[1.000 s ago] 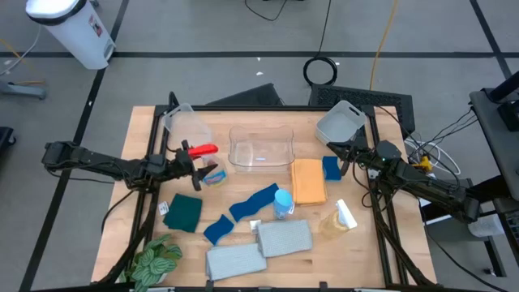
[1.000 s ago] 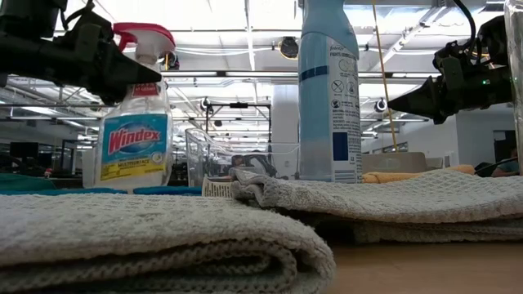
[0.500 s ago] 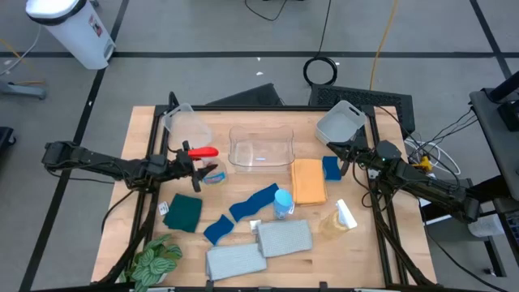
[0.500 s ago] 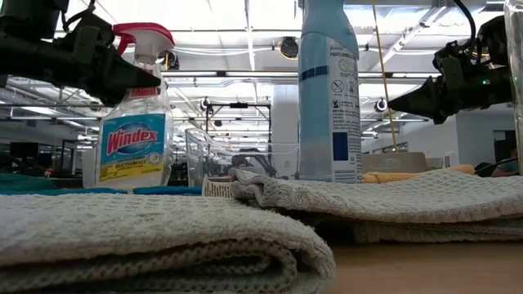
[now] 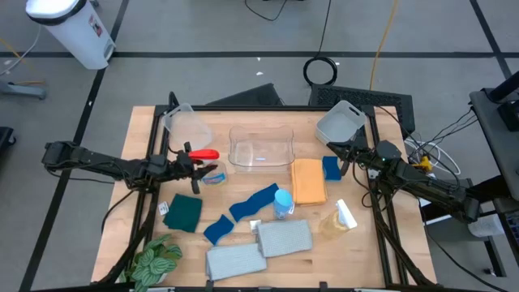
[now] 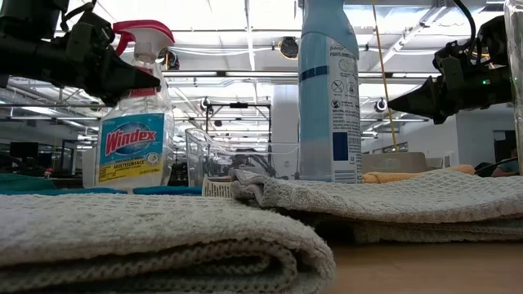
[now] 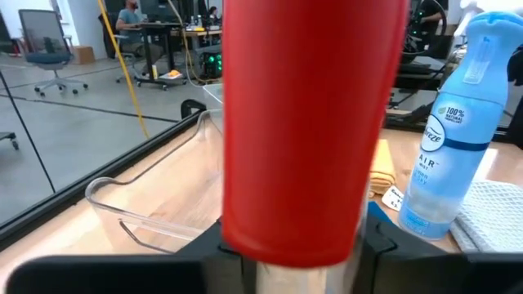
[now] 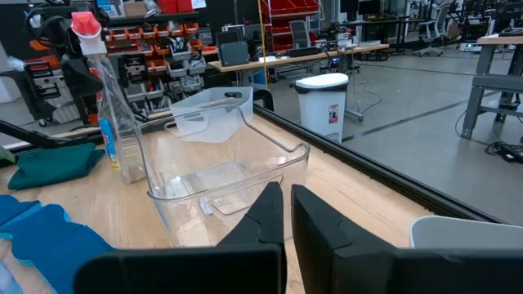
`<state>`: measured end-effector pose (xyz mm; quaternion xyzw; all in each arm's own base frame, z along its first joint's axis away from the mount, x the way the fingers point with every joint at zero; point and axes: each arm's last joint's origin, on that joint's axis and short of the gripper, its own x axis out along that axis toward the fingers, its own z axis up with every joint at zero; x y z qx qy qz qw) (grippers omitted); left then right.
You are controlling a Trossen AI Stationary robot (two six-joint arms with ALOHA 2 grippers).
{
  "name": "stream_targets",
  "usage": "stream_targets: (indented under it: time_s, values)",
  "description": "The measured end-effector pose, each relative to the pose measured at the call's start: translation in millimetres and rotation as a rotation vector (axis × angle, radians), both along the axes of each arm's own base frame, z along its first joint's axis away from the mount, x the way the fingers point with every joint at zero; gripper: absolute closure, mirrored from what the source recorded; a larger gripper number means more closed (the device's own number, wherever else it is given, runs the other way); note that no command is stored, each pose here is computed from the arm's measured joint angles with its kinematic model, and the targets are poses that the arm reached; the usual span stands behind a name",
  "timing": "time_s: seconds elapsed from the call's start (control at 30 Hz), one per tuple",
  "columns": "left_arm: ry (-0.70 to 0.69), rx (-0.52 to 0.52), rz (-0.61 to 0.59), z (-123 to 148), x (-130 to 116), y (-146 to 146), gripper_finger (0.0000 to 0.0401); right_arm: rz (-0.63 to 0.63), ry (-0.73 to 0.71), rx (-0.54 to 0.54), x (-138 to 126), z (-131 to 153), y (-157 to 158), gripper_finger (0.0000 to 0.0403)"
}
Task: Pick & Place Kitchen Items
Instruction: Put the red sprayer bottle into the transparent bin
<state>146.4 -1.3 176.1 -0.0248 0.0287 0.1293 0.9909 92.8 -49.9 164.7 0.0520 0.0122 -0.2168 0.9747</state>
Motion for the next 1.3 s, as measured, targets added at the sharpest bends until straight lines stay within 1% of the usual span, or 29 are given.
stream_targets:
  time_s: [0.1,0.33,0.87,1.13,1.3]
  values:
    - [0.001,0.004,0.000,0,0,0,0.0284,0.000,0.000,0.000,0,0,0,0.0399]
    - [0.003,0.006,0.000,0,0,0,0.0296,0.000,0.000,0.000,0,0,0,0.0399]
    - [0.015,0.009,-0.017,-1,0,0,0.0293,0.000,0.000,0.000,0,0,0,0.0399]
    - [-0.052,-0.006,-0.016,6,1,-1,0.0293,0.000,0.000,0.000,0,0,0,0.0399]
    - [-0.084,-0.009,-0.016,16,3,-1,0.0293,0.000,0.000,0.000,0,0,0,0.0399]
